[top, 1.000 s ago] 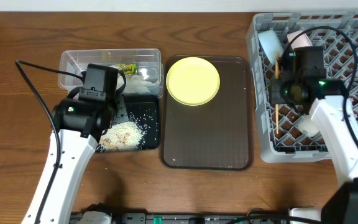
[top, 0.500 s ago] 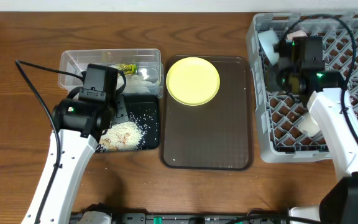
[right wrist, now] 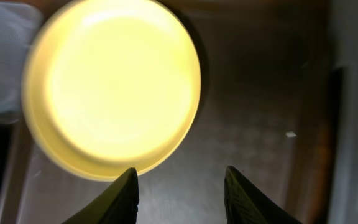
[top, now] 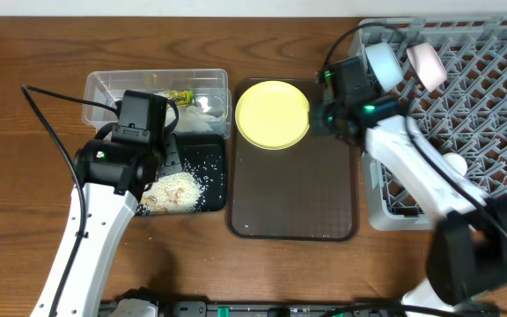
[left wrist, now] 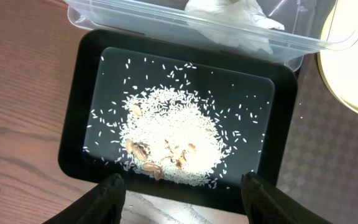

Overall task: Sort waste into correct bins and load items into the dishwasher rack
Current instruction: 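Move the right gripper to the yellow plate and grasp its edge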

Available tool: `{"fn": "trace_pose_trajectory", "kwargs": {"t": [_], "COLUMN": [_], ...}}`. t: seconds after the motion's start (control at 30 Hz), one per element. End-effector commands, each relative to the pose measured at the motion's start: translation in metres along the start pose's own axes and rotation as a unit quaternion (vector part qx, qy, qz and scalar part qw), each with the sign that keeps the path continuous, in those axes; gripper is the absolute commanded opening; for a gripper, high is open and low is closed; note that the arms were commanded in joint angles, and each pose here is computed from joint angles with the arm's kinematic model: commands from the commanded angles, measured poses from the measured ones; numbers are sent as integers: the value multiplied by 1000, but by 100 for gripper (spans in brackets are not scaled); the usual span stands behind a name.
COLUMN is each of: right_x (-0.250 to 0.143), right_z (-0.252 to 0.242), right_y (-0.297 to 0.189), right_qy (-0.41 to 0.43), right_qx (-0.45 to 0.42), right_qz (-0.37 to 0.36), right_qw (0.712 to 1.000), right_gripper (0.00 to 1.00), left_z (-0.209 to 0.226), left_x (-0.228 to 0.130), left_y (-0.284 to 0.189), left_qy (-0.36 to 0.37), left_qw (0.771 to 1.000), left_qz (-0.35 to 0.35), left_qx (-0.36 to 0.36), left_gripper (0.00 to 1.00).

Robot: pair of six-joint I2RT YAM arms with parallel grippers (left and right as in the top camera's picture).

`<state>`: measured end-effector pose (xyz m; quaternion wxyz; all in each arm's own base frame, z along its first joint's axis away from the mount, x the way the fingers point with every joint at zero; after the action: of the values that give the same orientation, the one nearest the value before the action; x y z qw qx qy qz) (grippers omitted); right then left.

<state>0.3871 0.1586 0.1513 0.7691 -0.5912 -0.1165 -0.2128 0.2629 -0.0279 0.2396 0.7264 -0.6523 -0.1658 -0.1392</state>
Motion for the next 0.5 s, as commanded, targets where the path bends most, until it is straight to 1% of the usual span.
{"fn": "trace_pose_trajectory", "kwargs": {"t": [0.0,0.13,0.33,0.4,0.47], "right_x": [-6,-12,-24,-30,-34], "right_z": [1,4,2,-2,-6], "right_y": [30,60,86,91,93], "right_qy": [60,103,124,124,125], "right_qx": [-26,-25,-29,-40,-53], "right_qz": [4,7,27,40,47], "right_qw": [998,994,991,991,990], "right_gripper": [43,42,38,31,22], "left_z": [2,2,2,2,2], "left_x": [0,0,0,0,-1], "left_y": [1,1,1,1,1], "left_qy": [-6,-6,-6,-6,-6], "left_qw": [1000,1000,1000,1000,1000], "left_qz": [2,2,2,2,2], "left_qx": [7,7,7,7,7], "left_gripper": [63,63,63,63,63]}}
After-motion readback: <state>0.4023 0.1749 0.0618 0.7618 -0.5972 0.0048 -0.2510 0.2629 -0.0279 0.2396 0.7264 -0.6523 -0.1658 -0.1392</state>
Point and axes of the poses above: each gripper's point midway between its finger pads, its own y axis out along the fingers, its own z axis along the line the jaws close on, x = y × z, the point moved 6 cm from there along -y, back along the fingers, and after that the axes turned 13 degrees about y, right-handed, at the moved point
